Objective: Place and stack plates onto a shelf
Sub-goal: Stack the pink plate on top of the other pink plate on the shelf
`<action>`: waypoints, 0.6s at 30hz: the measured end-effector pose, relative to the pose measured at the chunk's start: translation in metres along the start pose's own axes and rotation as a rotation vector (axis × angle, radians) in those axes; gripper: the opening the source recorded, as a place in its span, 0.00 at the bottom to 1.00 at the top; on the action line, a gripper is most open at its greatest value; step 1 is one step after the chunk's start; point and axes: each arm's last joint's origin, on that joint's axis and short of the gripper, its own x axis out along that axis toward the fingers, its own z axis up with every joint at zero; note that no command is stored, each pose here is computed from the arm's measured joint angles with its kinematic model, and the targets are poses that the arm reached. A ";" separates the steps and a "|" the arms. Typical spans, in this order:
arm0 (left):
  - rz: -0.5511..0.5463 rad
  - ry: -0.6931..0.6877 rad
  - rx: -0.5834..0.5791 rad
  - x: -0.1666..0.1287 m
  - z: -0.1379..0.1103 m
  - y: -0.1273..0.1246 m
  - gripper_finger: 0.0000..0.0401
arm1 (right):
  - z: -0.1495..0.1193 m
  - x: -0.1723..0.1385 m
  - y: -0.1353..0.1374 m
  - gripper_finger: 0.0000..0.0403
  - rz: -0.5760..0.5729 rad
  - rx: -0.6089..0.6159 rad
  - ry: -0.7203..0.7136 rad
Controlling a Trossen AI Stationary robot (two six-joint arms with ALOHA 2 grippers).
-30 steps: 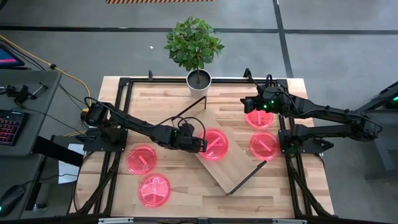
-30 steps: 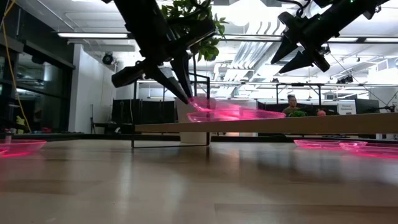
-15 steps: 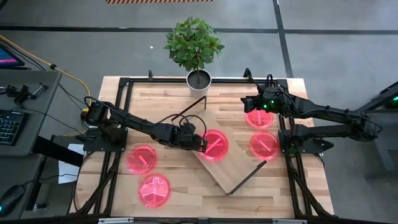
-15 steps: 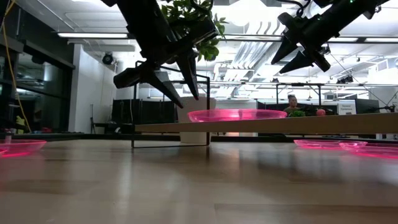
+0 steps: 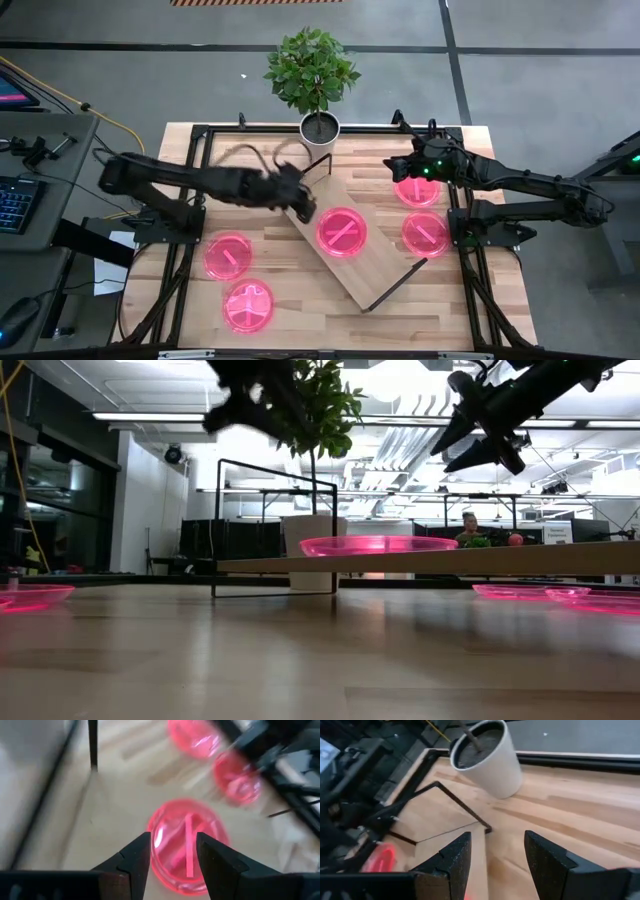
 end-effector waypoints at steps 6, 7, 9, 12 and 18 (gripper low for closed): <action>-0.076 -0.146 0.118 -0.054 0.030 0.018 0.37 | 0.002 0.000 0.004 0.42 0.064 0.054 0.006; -0.085 -0.167 0.133 -0.060 0.033 0.021 0.37 | 0.002 0.000 0.004 0.42 0.069 0.060 0.006; -0.095 -0.197 0.175 -0.071 0.037 0.025 0.37 | 0.003 0.000 0.005 0.42 0.080 0.082 0.003; -0.142 -0.234 0.229 -0.082 0.042 0.027 0.37 | 0.003 0.000 0.006 0.42 0.089 0.107 0.000; -0.158 -0.254 0.353 -0.086 0.044 0.027 0.36 | 0.003 0.000 0.006 0.42 0.106 0.143 0.015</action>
